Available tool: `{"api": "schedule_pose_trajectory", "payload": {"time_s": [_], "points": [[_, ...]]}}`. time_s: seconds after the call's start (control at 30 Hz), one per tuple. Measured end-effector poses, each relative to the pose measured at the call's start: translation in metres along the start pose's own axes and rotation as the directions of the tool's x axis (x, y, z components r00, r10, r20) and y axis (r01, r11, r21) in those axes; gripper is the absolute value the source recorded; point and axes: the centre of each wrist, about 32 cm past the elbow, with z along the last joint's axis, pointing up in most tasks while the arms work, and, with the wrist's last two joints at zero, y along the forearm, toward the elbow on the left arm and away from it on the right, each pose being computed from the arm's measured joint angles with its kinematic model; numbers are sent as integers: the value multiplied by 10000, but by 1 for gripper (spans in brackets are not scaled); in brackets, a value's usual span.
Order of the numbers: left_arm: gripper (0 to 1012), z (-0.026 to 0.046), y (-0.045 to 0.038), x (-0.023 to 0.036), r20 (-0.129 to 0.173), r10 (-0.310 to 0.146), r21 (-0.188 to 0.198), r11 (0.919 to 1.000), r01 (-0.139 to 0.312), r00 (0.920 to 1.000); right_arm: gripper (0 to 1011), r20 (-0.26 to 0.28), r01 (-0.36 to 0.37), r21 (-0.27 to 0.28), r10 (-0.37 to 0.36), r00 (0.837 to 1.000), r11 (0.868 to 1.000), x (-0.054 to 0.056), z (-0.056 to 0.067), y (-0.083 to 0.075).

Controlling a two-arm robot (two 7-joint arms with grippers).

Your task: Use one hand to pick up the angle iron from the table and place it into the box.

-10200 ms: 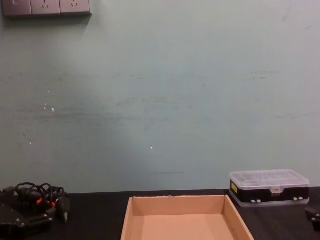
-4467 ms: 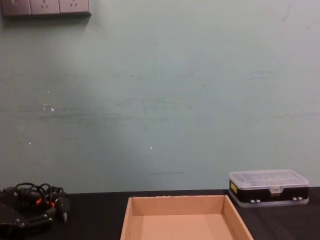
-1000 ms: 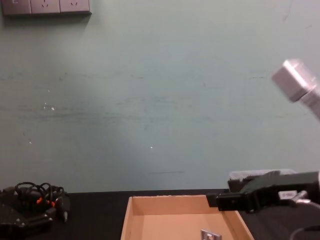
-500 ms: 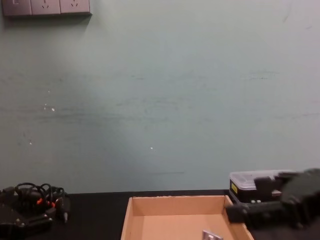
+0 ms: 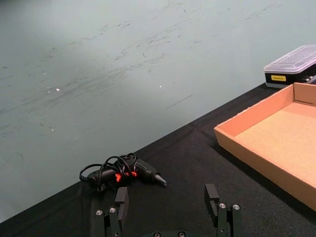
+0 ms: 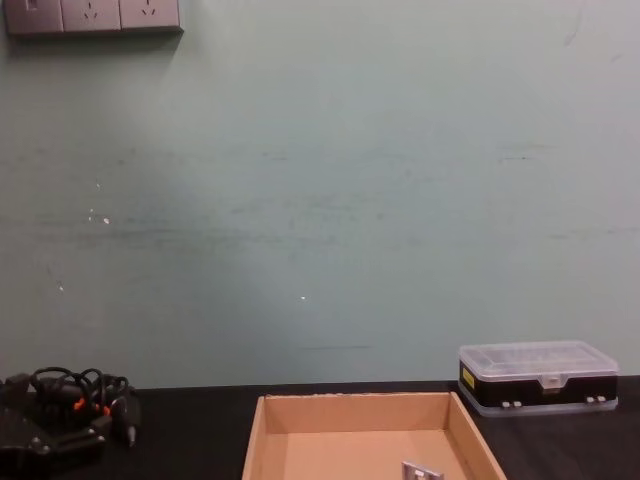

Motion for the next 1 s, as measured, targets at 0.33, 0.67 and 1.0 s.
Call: {"api": "schedule_pose_trajectory", "payload": {"time_s": [0.33, 0.67, 1.0], "points": [[1011, 0, 0, 0, 0, -1, 0, 10000, 1, 10000, 1003, -390, -337, -928, 302, 9988, 9951, -150, -143, -125], [1011, 0, 0, 0, -1, -1, 0, 10000, 1, 10000, 1003, -694, -718, -1484, 620, 9957, 9863, -220, -304, -45], [1011, 0, 0, 0, -1, -1, -1, 10000, 1, 10000, 1003, -542, -730, -1613, 650, 9964, 9842, -178, -319, 31]]}}
